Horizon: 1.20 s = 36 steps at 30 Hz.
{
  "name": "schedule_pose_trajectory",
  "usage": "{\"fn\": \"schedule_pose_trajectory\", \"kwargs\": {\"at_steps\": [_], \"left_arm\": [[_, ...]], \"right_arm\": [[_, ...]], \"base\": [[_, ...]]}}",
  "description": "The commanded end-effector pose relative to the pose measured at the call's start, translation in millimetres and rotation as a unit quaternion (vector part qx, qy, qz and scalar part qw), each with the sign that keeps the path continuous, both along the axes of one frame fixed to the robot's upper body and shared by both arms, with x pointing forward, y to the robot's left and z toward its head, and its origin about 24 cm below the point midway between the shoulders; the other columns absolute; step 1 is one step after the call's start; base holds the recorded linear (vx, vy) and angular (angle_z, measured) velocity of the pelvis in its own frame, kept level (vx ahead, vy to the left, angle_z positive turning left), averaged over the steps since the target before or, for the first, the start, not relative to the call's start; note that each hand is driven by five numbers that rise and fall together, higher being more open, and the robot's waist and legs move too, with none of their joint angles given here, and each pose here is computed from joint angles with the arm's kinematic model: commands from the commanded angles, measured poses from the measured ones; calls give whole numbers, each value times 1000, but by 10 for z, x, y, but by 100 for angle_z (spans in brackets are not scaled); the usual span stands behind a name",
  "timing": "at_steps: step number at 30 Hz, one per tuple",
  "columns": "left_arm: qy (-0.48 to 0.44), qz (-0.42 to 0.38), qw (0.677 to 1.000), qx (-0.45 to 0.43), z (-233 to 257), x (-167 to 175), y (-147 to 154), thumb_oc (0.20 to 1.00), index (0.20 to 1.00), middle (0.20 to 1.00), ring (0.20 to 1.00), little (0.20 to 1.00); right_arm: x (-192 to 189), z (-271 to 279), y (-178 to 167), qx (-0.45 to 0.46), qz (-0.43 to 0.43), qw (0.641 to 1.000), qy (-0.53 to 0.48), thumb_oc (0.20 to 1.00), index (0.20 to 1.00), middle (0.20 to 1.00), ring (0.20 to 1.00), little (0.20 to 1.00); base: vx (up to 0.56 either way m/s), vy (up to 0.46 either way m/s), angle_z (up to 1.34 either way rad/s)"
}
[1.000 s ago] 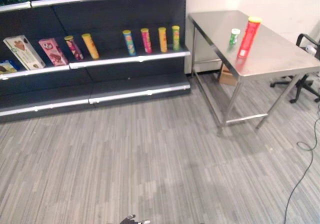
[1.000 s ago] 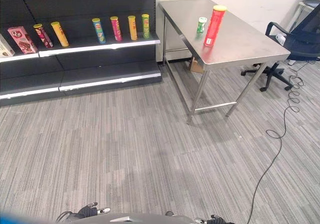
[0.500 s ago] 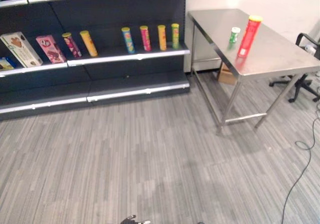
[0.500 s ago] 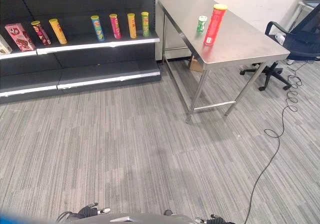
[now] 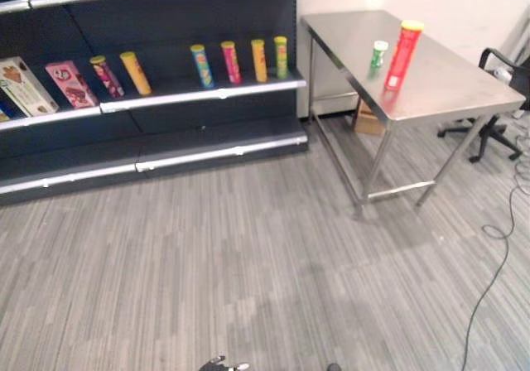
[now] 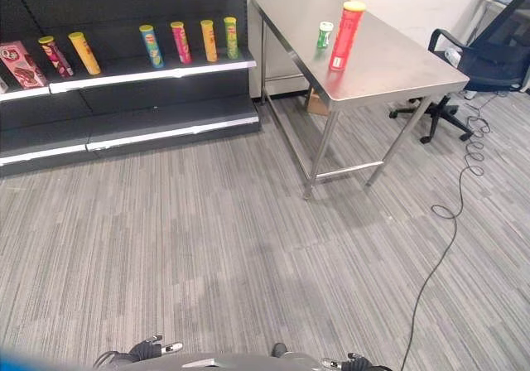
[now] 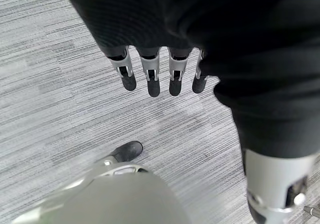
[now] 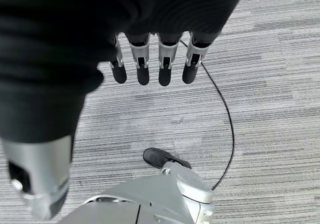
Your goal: Put the goods on the table back onto the shelves and tidy them up.
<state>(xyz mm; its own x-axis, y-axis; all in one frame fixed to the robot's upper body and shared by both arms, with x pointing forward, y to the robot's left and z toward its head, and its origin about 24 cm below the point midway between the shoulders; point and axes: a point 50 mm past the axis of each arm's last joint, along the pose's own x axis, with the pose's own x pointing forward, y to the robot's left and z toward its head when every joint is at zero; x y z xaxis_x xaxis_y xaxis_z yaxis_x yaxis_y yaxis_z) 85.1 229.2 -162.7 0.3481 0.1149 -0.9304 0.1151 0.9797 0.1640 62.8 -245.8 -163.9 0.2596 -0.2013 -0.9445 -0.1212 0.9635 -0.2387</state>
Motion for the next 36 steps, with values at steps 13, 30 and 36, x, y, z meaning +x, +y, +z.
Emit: {"fn": "schedule_pose_trajectory", "kwargs": {"at_steps": [13, 30, 36], "left_arm": [[-28, 7, 999, 24, 94, 272, 171, 1000, 1000, 1000, 1000, 1000], [-28, -18, 999, 4, 65, 326, -8, 1000, 1000, 1000, 1000, 1000], [-44, -8, 999, 2, 97, 405, 3, 1000, 1000, 1000, 1000, 1000]], "right_arm": [[277, 87, -143, -19, 3, 999, -30, 1000, 1000, 1000, 1000, 1000], [98, 77, -209, -22, 18, 1000, -8, 1000, 1000, 1000, 1000, 1000], [173, 101, -229, -29, 20, 999, -21, 1000, 1000, 1000, 1000, 1000]], "base": [[92, 64, -4], [311, -116, 35], [263, -224, 7]]}}
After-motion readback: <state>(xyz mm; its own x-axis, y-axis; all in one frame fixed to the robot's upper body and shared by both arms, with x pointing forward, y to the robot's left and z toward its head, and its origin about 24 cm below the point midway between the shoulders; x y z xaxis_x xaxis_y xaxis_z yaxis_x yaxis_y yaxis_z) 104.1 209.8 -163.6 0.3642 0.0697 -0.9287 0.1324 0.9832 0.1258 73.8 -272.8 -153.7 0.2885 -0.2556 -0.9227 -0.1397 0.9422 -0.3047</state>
